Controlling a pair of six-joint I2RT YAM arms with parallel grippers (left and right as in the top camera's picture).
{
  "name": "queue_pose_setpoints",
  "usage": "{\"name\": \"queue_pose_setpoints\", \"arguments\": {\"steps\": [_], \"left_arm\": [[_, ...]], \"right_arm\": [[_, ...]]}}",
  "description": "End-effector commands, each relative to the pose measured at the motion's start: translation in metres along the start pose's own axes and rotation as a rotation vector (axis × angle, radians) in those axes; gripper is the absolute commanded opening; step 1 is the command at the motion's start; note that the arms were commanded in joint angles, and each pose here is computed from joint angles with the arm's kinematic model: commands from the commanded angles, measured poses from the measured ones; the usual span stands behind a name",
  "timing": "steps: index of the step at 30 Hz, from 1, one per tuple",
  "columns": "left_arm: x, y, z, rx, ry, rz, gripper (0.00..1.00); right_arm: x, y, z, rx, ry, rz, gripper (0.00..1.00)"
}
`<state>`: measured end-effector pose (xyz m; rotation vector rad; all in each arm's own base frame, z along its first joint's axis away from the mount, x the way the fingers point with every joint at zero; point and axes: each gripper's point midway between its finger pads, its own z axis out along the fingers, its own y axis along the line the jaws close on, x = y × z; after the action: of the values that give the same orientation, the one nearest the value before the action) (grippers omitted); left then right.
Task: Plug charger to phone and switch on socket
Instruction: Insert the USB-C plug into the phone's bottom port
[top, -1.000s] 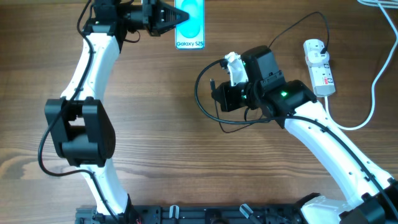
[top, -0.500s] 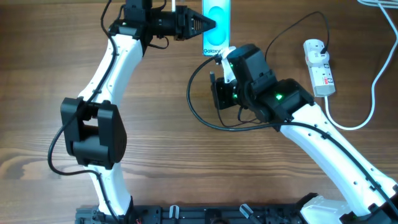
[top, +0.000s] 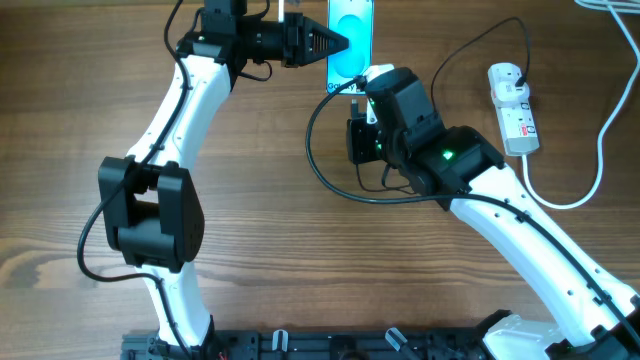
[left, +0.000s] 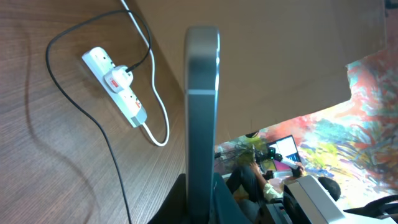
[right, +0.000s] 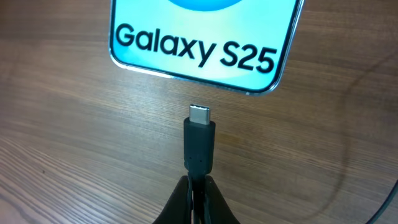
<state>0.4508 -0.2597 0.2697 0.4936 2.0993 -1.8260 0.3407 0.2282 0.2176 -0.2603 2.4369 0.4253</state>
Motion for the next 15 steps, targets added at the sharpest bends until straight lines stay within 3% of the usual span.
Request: {"name": "queue_pose_setpoints", "arguments": {"steps": [1,15], "left_arm": [[0.0020,-0.0243,-0.0013,0.056,0.025,0.059,0.04],[0.0039,-0.0283,-0.0016,0.078,0.037,0.064,0.04]], "right_arm": [[-0.0132,0.0096,-0.0009,-0.034,-0.031,0.017,0.04],[-0.0049,0.0194,0.0024,-0.092,0.015,0.067,0.04]]}}
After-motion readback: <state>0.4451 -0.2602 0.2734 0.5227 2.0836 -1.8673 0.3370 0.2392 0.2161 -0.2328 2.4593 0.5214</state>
